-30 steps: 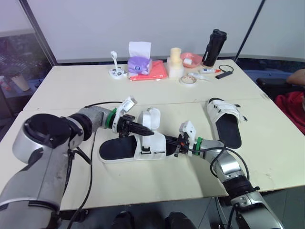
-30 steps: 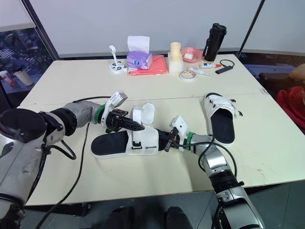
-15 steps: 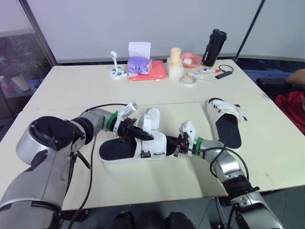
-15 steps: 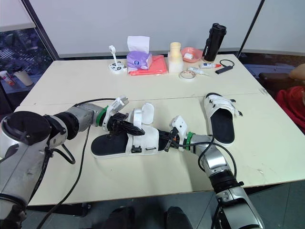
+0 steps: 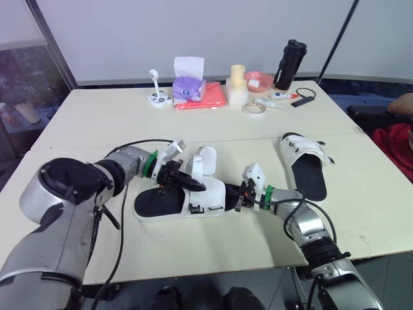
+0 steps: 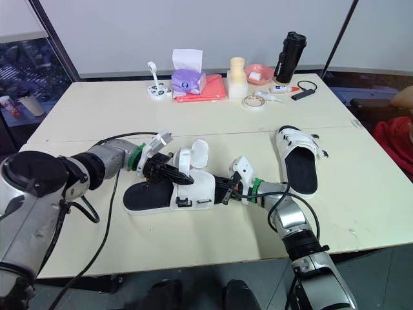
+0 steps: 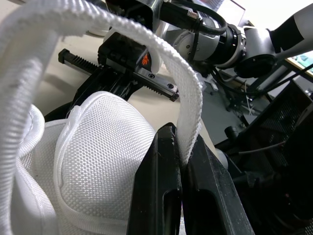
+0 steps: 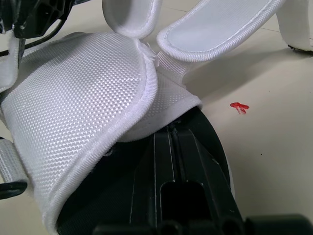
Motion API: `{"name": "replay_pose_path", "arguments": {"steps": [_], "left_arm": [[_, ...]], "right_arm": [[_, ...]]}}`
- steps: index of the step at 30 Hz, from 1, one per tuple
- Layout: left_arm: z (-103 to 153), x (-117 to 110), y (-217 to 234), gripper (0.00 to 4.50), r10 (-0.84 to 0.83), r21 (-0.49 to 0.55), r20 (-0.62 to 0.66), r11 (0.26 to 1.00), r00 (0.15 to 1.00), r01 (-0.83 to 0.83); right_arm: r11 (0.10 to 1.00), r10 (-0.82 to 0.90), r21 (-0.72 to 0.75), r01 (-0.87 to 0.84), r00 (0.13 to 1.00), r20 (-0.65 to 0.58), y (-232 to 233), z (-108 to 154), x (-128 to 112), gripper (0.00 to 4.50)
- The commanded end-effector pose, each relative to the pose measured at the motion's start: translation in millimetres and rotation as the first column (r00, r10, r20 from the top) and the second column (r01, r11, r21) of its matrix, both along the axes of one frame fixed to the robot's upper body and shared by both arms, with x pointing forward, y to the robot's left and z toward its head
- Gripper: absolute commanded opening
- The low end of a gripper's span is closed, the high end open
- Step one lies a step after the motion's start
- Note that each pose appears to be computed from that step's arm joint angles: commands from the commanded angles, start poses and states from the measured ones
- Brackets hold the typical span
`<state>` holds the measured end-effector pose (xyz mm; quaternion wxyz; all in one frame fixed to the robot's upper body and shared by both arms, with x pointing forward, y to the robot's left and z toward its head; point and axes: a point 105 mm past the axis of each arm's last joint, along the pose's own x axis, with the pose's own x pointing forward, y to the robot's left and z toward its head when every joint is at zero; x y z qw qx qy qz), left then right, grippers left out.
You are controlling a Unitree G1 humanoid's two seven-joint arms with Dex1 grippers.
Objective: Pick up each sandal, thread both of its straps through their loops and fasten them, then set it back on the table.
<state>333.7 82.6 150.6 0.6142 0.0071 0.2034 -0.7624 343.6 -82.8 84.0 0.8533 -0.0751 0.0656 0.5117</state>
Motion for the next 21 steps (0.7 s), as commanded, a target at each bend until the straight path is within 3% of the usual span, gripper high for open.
{"name": "replay_pose_path", "arguments": {"steps": [1,8,16,21], "left_arm": [[4,-3,-11,0.06,-0.036,-0.053,0.017,0.998,0.999,0.037],[11,-3,-18,0.06,-0.054,-0.156,0.215,0.984,0.975,0.089],[13,-1,-7,0.06,-0.028,-0.158,0.288,0.985,0.957,0.076],[39,12,10,0.06,0.074,-0.161,0.148,0.986,0.986,-0.05]], "right_arm": [[0.994,-0.061,-0.095,0.048,0.988,-0.139,-10,-45,-6,0.0],[0.994,-0.061,-0.096,0.048,0.988,-0.143,-11,-45,-7,0.0],[0.994,-0.058,-0.097,0.044,0.987,-0.149,-12,-45,-6,0.0],[0.994,-0.054,-0.098,0.039,0.987,-0.154,-12,-46,-6,0.0]]}}
